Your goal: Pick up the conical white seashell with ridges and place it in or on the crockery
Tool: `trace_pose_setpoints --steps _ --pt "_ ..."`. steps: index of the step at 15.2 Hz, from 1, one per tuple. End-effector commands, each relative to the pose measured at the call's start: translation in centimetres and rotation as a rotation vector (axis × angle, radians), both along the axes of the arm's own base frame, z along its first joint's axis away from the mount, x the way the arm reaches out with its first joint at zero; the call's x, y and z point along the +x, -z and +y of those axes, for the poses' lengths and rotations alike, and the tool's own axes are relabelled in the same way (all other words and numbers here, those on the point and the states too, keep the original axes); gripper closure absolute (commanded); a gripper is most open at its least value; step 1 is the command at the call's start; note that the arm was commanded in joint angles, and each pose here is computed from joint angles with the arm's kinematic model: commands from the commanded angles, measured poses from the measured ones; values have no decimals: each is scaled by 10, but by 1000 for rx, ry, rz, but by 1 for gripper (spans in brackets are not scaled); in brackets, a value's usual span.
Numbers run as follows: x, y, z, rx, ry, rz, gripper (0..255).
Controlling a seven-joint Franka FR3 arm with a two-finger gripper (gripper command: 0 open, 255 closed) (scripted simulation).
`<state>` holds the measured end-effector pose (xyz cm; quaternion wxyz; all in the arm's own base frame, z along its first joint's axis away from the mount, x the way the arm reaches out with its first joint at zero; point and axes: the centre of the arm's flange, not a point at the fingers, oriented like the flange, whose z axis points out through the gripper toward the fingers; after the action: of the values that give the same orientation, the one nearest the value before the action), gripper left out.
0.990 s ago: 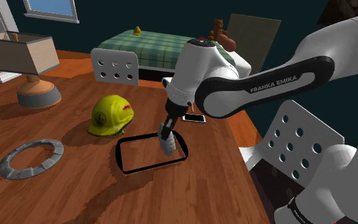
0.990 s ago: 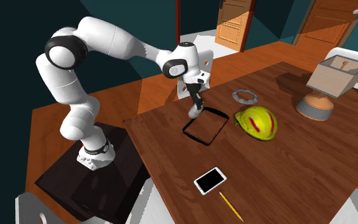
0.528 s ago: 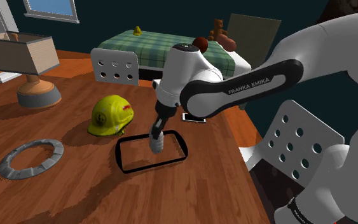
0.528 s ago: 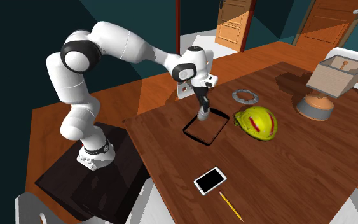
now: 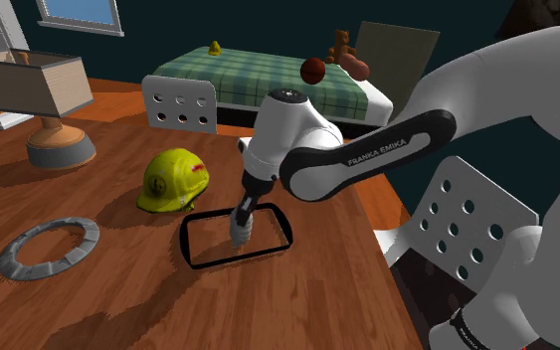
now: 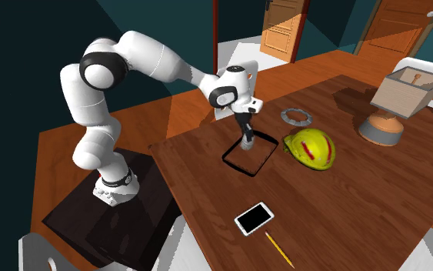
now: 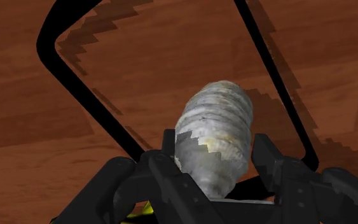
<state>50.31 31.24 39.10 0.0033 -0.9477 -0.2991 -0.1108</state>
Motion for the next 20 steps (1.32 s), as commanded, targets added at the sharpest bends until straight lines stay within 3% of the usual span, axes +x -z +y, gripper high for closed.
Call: trace_pose_setpoints --steps 1,8,9,14,18,20 --pt "-3 15 1 -5 -4 13 255" --pt "-3 15 1 -5 -4 13 255" --pt "-4 15 2 -5 -4 13 0" --pt "-3 15 1 -5 -4 13 0" --pt "-13 -34 -3 -5 -4 13 0" --pt "-13 -34 -3 -5 -4 13 0"
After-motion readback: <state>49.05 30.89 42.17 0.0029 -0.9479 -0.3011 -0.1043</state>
